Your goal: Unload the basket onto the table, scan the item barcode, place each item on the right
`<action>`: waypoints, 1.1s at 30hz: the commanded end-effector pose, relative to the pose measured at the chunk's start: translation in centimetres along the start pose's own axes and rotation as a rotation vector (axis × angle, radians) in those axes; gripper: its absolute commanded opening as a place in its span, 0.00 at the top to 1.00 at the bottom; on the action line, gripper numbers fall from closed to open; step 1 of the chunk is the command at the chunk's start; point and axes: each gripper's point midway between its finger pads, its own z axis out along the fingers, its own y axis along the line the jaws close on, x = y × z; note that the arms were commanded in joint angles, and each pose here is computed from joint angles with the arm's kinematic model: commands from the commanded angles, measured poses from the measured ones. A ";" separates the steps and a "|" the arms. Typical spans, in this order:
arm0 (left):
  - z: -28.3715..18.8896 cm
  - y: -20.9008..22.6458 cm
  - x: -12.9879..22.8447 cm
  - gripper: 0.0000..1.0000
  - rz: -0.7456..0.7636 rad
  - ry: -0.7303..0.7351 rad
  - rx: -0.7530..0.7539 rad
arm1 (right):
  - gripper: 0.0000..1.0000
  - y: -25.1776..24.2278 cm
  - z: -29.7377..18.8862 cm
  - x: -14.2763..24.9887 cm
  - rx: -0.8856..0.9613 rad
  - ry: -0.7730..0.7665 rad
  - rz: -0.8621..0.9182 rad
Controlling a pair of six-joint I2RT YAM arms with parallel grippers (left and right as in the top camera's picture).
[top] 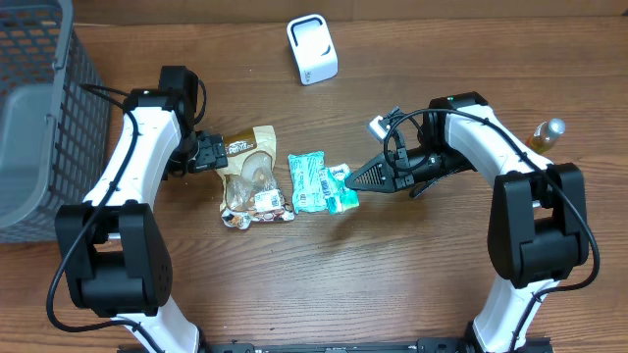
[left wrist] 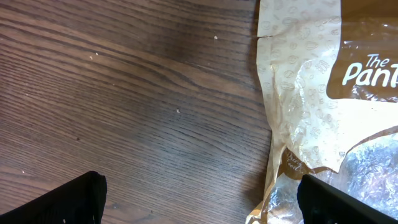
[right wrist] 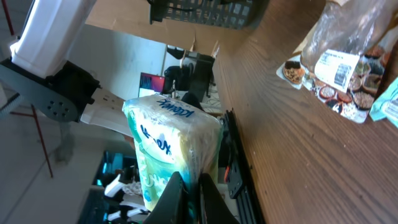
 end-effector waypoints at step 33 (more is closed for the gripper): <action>-0.1 0.1 -0.5 0.00 0.015 -0.011 -0.007 | 0.96 9.5 -6.8 -2.1 0.017 -0.280 0.014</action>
